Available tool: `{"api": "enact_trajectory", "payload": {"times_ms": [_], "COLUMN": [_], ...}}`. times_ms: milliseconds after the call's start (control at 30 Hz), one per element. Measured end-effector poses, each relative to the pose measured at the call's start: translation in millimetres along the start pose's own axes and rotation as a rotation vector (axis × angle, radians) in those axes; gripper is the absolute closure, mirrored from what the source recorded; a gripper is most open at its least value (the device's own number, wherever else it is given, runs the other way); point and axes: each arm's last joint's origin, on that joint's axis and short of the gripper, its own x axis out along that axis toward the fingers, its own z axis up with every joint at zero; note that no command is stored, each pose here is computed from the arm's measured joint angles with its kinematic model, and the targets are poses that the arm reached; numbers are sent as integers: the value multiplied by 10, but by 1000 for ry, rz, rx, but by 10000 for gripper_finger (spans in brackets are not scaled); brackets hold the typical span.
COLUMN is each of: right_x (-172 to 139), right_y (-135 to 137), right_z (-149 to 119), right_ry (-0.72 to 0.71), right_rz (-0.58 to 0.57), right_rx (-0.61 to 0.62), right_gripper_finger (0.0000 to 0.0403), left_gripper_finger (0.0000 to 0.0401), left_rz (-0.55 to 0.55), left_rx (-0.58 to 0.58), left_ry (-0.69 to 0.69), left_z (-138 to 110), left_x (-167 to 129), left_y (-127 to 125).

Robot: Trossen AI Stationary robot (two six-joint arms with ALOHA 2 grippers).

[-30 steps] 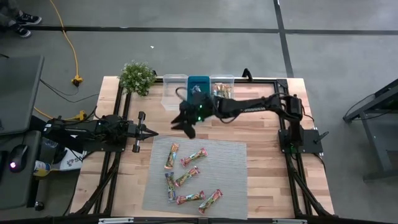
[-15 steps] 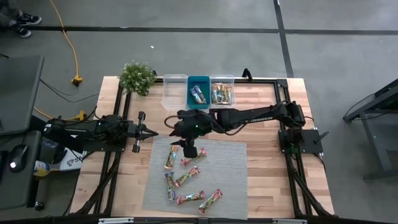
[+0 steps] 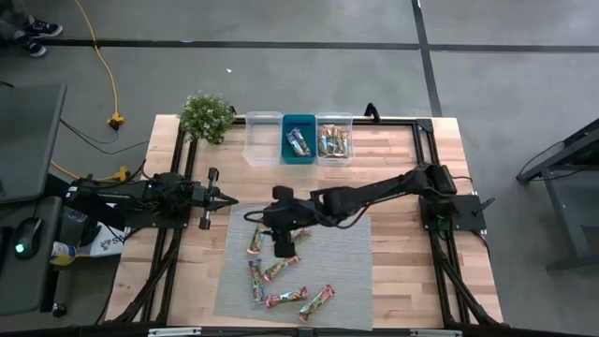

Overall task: Pick and place Granola Bars by type
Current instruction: Put the orange granola bar into the right transparent bin

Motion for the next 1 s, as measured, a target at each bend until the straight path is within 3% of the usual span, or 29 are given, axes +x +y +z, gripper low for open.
{"api": "enact_trajectory", "payload": {"times_ms": [100, 167, 400, 600, 1000], "right_x": [137, 210, 344, 458, 820], "right_y": [111, 180, 277, 183, -335], "right_z": [-93, -160, -326, -419, -607], "right_ry": [10, 34, 103, 123, 176], "right_rz": [2, 30, 174, 179, 85], "right_rx": [142, 148, -275, -599, -700], "right_gripper_finger": [247, 247, 247, 247, 247], "left_gripper_finger": [400, 400, 400, 400, 400], "left_rz": [0, -1, -1, 0, 0], "left_rx": [0, 0, 0, 0, 0], "left_ry": [0, 0, -1, 0, -1], "left_z": [0, -1, 0, -1, 0], "left_x": [0, 0, 0, 0, 0], "left_y": [0, 0, 0, 0, 0]}}
